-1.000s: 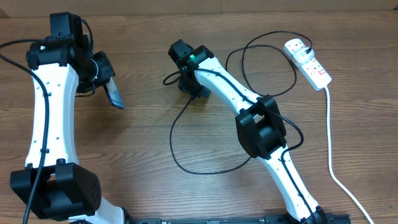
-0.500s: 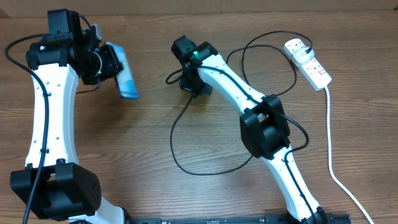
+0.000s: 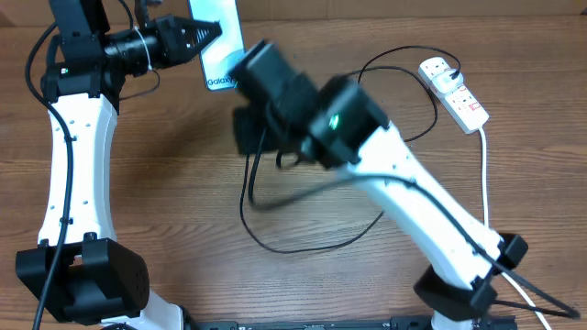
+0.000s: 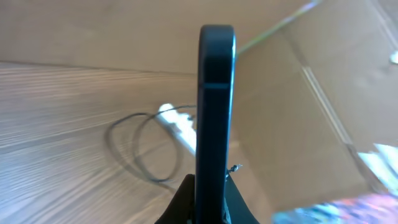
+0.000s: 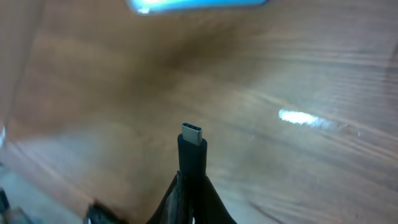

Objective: Plug charger to phone and switch on socket

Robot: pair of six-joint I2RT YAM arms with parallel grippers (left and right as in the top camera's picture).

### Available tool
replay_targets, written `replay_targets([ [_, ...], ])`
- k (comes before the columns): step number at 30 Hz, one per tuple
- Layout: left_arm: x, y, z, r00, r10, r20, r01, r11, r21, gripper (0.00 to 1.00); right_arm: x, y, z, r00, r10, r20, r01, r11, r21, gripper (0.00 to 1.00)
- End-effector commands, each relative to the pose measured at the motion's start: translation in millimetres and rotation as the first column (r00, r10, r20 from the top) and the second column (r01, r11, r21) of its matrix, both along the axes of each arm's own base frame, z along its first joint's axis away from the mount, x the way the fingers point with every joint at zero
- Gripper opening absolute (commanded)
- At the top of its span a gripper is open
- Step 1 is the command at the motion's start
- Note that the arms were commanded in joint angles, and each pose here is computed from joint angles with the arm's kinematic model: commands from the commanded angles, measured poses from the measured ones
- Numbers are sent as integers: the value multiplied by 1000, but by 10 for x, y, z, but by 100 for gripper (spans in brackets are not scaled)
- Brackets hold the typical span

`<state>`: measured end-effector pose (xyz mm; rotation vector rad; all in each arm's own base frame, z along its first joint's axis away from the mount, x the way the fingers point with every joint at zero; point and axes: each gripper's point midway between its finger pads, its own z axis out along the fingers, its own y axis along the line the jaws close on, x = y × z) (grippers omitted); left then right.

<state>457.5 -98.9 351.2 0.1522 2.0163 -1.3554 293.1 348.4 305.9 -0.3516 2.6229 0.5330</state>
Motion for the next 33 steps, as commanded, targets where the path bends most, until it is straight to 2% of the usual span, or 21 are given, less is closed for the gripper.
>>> replay_targets([
  [1, -224, -118, 267, 990, -137, -39, 131, 981, -141, 4, -118, 49, 14, 998, 39, 56, -36, 998, -58, 4],
  [6, -360, -171, 363, 974, -227, -15, 220, 958, -181, 4, -129, 80, 32, 996, 39, 86, -33, 997, -69, 4],
  [13, -521, -210, 439, 947, -320, 13, 315, 924, -216, 4, 73, 0, 78, 995, -28, 95, 31, 999, -31, 4],
  [22, -521, -211, 439, 947, -320, 16, 316, 924, -214, 4, 118, 68, 136, 999, 12, 44, -14, 998, 65, 4],
  [33, -426, -189, 394, 964, -266, 5, 262, 946, -191, 4, 8, 156, 139, 998, 56, 8, -56, 994, 96, 4],
])
